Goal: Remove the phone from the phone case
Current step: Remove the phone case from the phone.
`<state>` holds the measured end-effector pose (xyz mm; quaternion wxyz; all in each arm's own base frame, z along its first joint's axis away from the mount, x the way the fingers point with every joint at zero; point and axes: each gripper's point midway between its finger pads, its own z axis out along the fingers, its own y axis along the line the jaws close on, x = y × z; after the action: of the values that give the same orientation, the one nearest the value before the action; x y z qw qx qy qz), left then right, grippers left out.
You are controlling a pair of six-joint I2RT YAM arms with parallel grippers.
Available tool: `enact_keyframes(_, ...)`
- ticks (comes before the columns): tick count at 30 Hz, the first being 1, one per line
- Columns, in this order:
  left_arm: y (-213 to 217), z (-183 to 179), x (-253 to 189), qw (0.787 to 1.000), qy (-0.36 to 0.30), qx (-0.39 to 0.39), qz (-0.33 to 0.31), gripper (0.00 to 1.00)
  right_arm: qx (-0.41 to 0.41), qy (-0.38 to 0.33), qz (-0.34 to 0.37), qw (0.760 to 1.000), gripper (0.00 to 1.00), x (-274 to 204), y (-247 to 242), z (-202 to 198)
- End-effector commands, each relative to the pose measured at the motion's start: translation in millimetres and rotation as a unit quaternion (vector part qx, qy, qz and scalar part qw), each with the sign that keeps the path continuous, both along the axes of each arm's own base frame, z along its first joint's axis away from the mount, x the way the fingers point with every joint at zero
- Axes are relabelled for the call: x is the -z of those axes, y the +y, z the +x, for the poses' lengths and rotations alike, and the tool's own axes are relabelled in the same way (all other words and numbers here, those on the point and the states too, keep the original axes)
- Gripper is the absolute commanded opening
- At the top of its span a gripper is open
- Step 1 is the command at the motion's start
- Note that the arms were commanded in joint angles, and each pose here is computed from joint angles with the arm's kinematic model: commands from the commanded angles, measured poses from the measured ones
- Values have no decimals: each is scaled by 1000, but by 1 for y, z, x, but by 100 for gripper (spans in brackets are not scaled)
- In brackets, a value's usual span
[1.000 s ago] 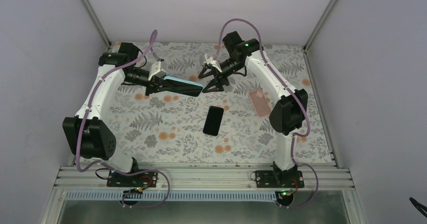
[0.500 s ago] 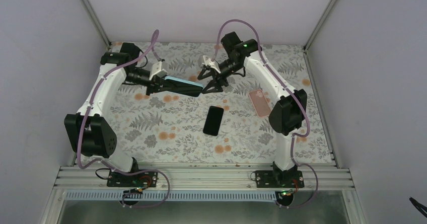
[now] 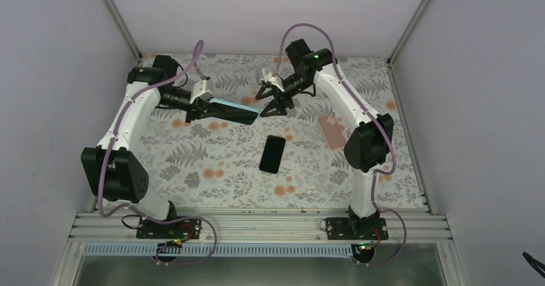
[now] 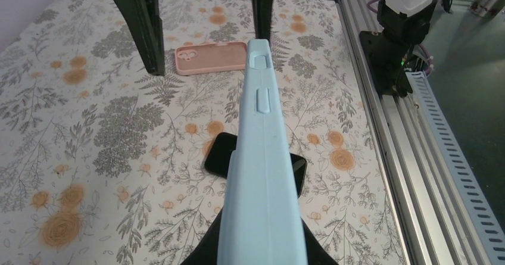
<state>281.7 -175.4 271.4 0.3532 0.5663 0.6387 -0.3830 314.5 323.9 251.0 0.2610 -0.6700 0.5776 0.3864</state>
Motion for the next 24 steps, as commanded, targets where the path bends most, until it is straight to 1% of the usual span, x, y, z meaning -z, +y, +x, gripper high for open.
enact_keyframes(1,-4,-14,-21,999,-31,20,-33,2,11,-17,4,1000,74,-6,-5,14)
enact_keyframes(6,-5,-13,-22,999,-30,19,-36,2,20,-18,8,1000,72,-12,-2,23)
enact_keyframes(13,-5,-4,-21,999,-36,8,-31,2,9,-29,-9,999,72,-8,-9,6)
enact_keyframes(24,-5,8,-15,999,-28,-3,-31,2,5,-33,-4,999,72,-14,-3,2)
